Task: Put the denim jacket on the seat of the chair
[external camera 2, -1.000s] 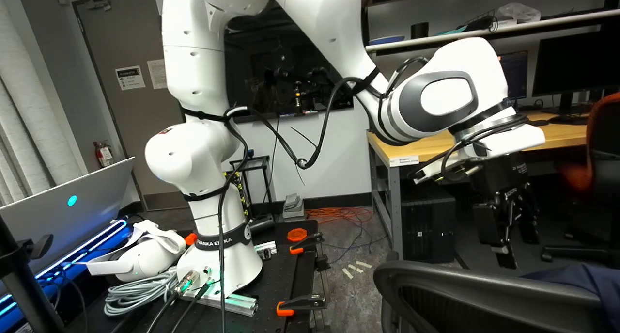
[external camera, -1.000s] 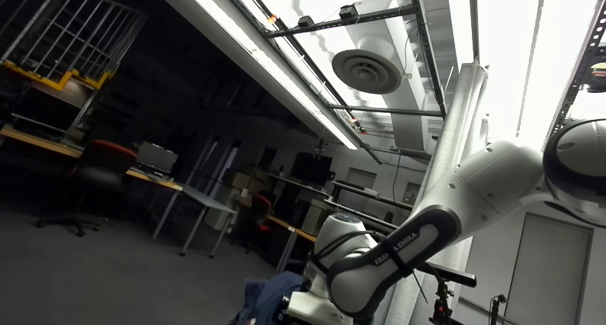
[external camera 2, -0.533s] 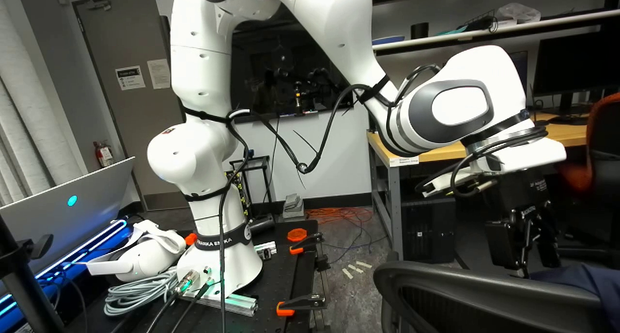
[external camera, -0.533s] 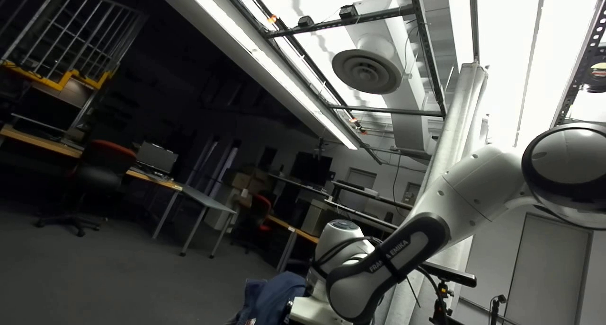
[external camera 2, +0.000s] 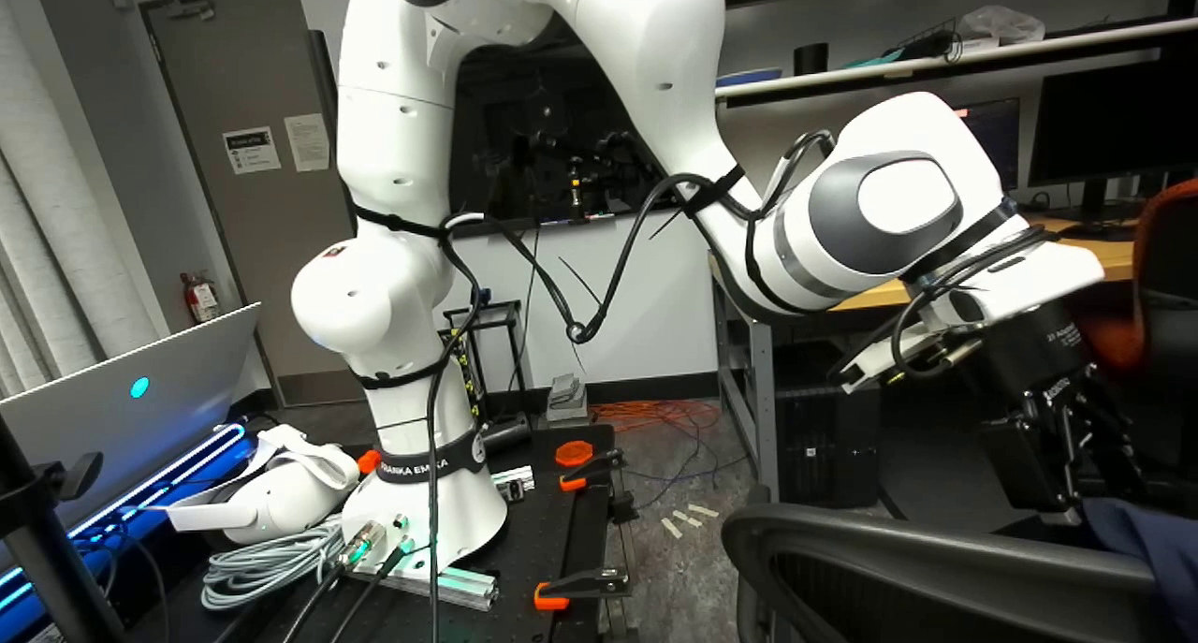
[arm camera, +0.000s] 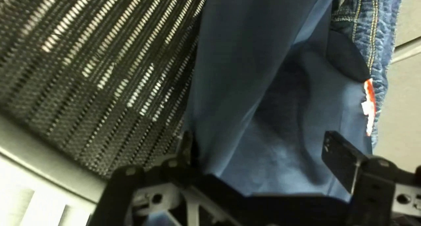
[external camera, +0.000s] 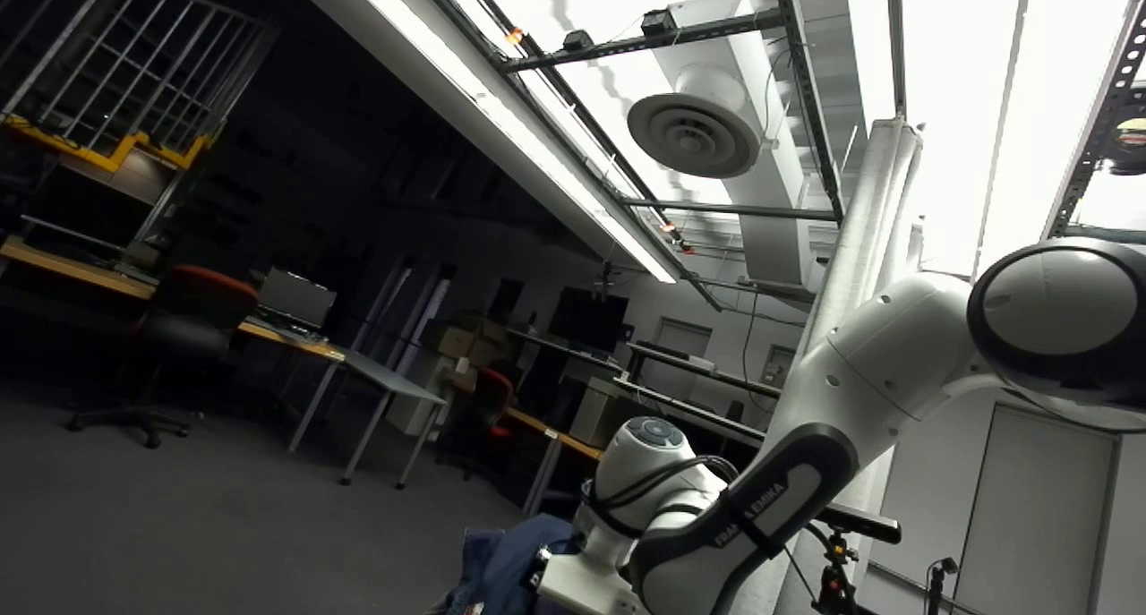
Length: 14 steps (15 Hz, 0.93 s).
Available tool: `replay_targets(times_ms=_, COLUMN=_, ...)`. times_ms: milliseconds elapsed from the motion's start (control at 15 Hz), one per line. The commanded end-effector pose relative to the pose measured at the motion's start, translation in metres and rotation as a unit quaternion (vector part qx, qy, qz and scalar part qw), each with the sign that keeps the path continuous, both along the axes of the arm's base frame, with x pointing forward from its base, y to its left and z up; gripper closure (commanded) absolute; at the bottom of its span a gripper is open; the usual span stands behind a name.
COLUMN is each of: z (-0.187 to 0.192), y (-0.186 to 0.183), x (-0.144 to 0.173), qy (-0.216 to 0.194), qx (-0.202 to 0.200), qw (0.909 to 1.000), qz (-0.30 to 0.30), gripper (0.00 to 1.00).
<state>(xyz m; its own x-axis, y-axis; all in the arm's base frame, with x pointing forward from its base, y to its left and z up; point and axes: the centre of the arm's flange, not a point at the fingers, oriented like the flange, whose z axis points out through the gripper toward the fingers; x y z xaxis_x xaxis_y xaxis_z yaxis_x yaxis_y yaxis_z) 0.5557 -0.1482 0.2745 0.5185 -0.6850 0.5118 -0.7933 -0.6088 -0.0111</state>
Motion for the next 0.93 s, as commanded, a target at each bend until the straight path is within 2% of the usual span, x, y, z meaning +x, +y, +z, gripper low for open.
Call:
replay_targets(times_ms=0, z=-0.005, y=0.007, x=0.005, qy=-0.030, qx=-0.016, qw=0.9994, qz=0.004, gripper=0.26)
replay_targets(times_ms=333, z=-0.002, y=0.008, x=0.001, qy=-0.032, qx=-0.031, qw=0.9989, qz=0.011, gripper=0.64)
replay_targets(times_ms=600, z=0.008, y=0.019, x=-0.004, qy=-0.049, qx=-0.050, qw=0.9971, qz=0.030, gripper=0.95)
replay_targets(times_ms=667, z=0.012, y=0.024, x=-0.006, qy=-0.055, qx=-0.055, qw=0.9962, qz=0.038, gripper=0.99)
replay_targets(times_ms=867, z=0.027, y=0.049, x=-0.014, qy=-0.086, qx=-0.076, qw=0.9905, qz=0.075, gripper=1.00)
